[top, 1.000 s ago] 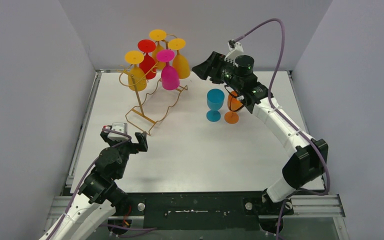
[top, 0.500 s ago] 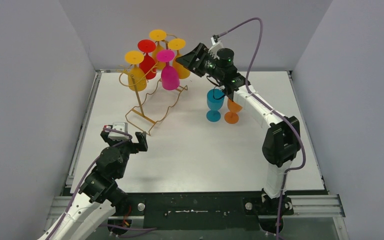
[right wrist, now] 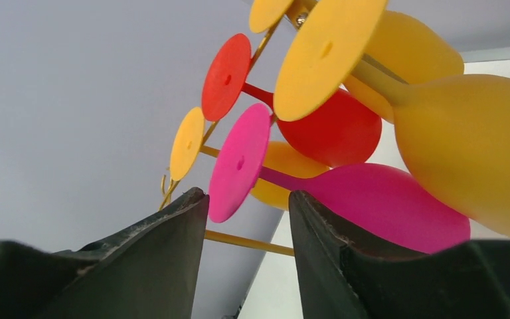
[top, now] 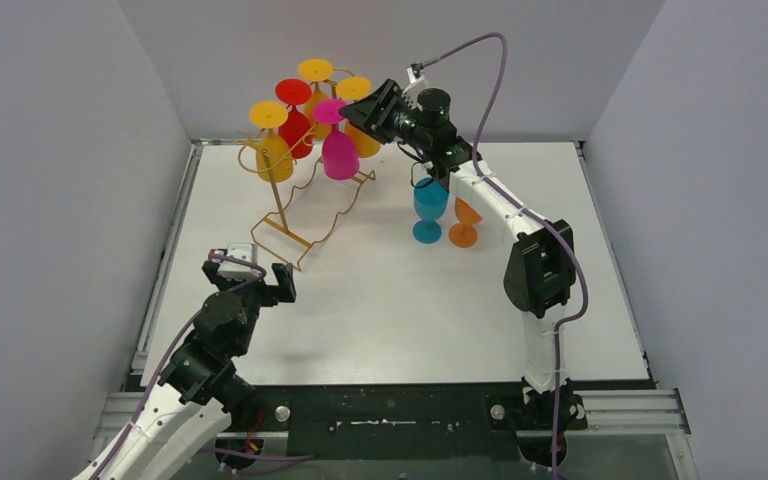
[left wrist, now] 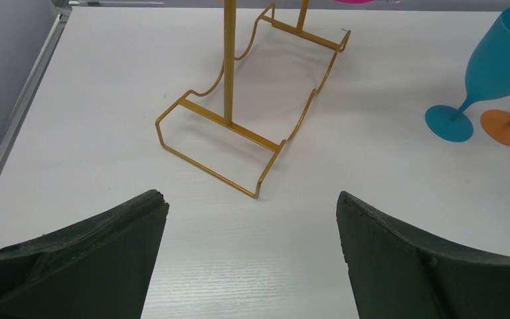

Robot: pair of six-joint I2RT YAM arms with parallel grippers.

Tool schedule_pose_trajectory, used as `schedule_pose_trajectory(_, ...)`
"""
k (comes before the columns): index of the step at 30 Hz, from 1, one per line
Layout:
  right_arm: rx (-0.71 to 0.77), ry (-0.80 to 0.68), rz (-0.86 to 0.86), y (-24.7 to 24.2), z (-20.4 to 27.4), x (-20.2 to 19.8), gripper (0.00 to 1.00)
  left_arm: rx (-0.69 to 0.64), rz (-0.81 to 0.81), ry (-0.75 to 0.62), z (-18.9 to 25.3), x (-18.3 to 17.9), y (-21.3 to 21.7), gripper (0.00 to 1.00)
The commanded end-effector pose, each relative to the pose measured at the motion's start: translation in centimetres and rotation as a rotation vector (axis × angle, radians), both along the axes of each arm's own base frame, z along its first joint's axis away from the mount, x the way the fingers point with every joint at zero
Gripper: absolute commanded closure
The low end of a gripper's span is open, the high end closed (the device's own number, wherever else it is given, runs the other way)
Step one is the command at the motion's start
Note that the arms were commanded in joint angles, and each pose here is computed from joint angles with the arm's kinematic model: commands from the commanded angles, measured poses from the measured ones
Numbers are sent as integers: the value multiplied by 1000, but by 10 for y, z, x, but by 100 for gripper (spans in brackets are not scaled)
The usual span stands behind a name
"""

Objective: Take the wine glass off the wine glass rack
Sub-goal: Pick up the wine glass from the wine rack.

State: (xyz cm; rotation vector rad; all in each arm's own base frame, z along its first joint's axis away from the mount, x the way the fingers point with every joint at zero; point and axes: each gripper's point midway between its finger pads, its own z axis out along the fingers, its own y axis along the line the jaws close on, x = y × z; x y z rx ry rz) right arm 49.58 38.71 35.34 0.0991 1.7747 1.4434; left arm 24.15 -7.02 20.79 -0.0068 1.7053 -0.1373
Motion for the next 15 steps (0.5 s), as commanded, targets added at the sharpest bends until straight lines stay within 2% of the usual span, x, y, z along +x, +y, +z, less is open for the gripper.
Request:
schedule_pose_trajectory(1, 42, -53, -3, 1, 26, 2, 54, -24, 4, -57, 27, 1, 1, 3)
schedule_pose_trajectory(5, 40, -58, 11, 3, 26, 3, 63, -21, 1, -55, 27, 2, 0, 3)
schedule_pose_trajectory(10, 34, -74, 17, 3, 28, 1, 68, -11, -5, -49, 25, 2, -1, 3)
schedule_pose_trajectory(15, 29, -62, 17, 1, 26, 1, 78, -2, -17, -37, 22, 3, -3, 3)
